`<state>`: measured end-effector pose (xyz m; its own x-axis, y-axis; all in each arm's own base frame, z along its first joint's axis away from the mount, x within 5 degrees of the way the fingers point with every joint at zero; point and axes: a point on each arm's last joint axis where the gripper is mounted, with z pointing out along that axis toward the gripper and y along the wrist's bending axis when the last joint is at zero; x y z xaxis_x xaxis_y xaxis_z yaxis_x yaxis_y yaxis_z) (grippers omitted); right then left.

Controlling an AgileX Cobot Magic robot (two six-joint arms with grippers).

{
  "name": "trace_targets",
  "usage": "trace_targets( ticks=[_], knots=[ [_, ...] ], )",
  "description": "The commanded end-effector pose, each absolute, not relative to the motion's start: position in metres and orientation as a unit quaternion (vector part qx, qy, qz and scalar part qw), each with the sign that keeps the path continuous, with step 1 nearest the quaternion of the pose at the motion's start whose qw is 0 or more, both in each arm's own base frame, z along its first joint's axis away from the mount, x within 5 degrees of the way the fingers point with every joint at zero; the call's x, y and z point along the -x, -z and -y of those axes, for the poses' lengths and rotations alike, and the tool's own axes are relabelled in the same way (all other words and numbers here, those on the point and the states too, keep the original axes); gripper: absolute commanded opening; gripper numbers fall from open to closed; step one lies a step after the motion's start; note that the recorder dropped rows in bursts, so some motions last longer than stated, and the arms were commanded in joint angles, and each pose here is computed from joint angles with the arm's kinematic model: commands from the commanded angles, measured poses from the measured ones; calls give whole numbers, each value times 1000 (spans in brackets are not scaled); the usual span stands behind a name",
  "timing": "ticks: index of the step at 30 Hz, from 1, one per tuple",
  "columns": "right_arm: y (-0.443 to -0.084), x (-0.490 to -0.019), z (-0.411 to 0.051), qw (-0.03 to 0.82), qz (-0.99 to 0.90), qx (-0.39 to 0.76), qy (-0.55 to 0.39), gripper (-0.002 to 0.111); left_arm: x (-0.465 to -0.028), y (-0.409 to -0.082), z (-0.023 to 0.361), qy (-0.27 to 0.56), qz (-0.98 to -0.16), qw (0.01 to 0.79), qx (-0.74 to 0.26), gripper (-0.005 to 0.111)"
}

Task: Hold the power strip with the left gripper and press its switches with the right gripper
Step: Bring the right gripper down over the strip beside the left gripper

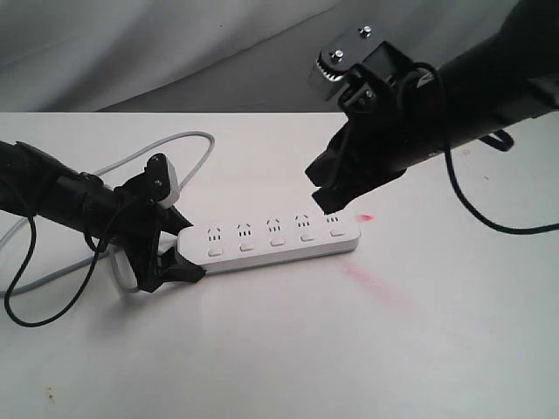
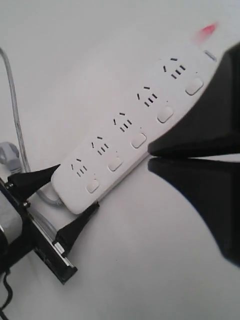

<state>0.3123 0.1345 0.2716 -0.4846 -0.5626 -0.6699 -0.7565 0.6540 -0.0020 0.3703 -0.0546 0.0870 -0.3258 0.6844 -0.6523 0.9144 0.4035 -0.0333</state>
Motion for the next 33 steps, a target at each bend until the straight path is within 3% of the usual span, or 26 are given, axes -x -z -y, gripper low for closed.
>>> trace_targets(
  ticks=[1, 12, 17, 30, 33],
  knots=[
    [-266, -335, -149, 312, -821, 452, -157, 0, -371, -88, 58, 207, -784, 284, -512, 52],
    [-248, -393, -179, 341, -725, 573, -171, 0, -371, -88, 58, 207, -784, 284, -512, 52],
    [-219, -397, -199, 340, -701, 590, -211, 0, -371, -88, 58, 207, -784, 284, -512, 52],
    [-181, -404, -221, 346, -699, 599, -182, 0, -371, -88, 58, 207, -784, 284, -512, 52],
    [-182, -405, -224, 356, -699, 598, -167, 10, -371, -88, 58, 207, -784, 284, -512, 52]
  ],
)
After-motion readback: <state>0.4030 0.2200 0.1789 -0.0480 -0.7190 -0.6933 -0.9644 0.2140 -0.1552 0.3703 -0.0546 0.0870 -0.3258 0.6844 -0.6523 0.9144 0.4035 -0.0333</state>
